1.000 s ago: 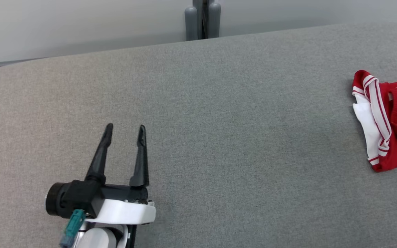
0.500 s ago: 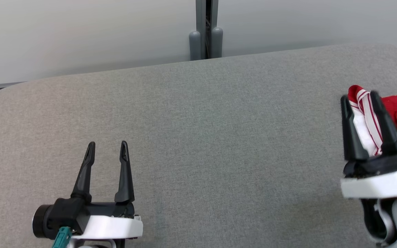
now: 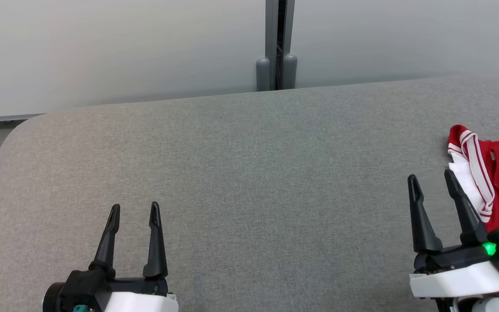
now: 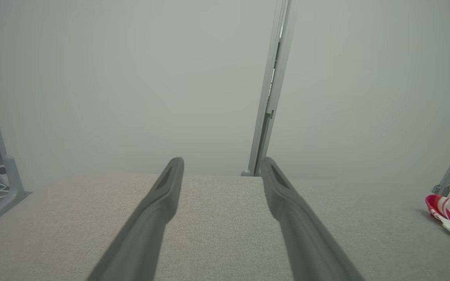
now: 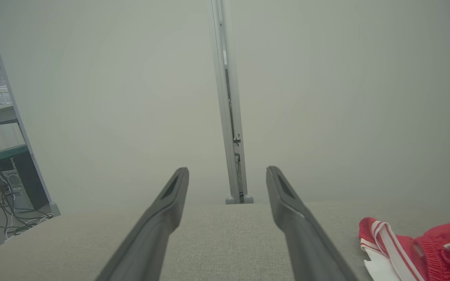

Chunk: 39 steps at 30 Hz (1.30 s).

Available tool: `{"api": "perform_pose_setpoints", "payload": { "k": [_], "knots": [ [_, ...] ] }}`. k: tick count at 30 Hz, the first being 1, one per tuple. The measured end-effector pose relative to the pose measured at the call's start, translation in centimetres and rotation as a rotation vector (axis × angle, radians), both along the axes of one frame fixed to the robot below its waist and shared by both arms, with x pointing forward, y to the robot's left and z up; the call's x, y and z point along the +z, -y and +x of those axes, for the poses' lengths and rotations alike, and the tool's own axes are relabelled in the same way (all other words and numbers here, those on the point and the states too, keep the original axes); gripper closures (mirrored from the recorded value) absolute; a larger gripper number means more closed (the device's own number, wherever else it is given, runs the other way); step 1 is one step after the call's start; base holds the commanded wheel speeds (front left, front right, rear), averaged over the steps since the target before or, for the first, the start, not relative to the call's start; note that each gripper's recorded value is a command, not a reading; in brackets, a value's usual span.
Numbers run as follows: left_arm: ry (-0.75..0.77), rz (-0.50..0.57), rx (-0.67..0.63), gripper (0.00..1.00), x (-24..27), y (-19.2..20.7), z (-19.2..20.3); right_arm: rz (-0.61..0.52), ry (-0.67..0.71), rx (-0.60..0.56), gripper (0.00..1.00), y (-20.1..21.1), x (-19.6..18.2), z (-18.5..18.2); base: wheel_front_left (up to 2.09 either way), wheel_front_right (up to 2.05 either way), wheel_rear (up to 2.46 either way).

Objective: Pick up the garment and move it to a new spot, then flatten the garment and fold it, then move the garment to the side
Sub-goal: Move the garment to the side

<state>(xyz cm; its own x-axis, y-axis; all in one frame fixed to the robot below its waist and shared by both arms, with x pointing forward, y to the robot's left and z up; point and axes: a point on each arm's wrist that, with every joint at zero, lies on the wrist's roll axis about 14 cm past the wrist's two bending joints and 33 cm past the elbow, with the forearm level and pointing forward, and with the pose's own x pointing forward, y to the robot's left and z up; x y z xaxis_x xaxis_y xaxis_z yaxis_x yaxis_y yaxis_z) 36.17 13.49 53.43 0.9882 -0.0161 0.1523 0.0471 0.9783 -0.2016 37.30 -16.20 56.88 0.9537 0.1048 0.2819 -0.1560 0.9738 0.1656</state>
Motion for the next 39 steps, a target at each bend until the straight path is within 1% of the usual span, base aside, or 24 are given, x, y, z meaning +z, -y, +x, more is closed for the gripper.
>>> {"api": "perform_pose_setpoints", "payload": {
  "k": [5, 13, 21, 24, 33, 39],
  "knots": [
    [0.006, 0.003, 0.012, 0.00, 0.2, -0.3, -0.6, -0.002, -0.003, 0.041, 0.00, -1.5, -0.1, -0.1, 0.00, 0.00, 0.00],
    [0.018, 0.018, 0.032, 0.00, 0.6, -0.5, -1.1, 0.002, -0.007, 0.075, 0.00, -2.7, -0.3, 0.2, 0.00, 0.00, 0.00],
    [0.022, 0.022, 0.038, 0.00, 0.8, -0.5, -1.2, 0.001, -0.015, 0.088, 0.00, -3.1, -0.5, 0.2, 0.00, 0.00, 0.00],
    [-0.006, -0.010, 0.012, 0.00, -0.1, 0.0, -1.3, 0.000, -0.015, 0.090, 0.00, -3.2, -0.5, 0.2, 0.00, 0.00, 0.00],
    [-0.002, 0.001, 0.034, 0.00, 0.0, -0.9, -1.2, -0.003, -0.017, 0.095, 0.00, -3.3, -0.6, 0.2, 0.00, 0.00, 0.00],
    [-0.018, -0.024, 0.011, 0.00, -0.5, -0.8, -1.3, -0.004, -0.018, 0.103, 0.00, -3.5, -0.7, 0.2, 0.00, 0.00, 0.00]
  ]
}}
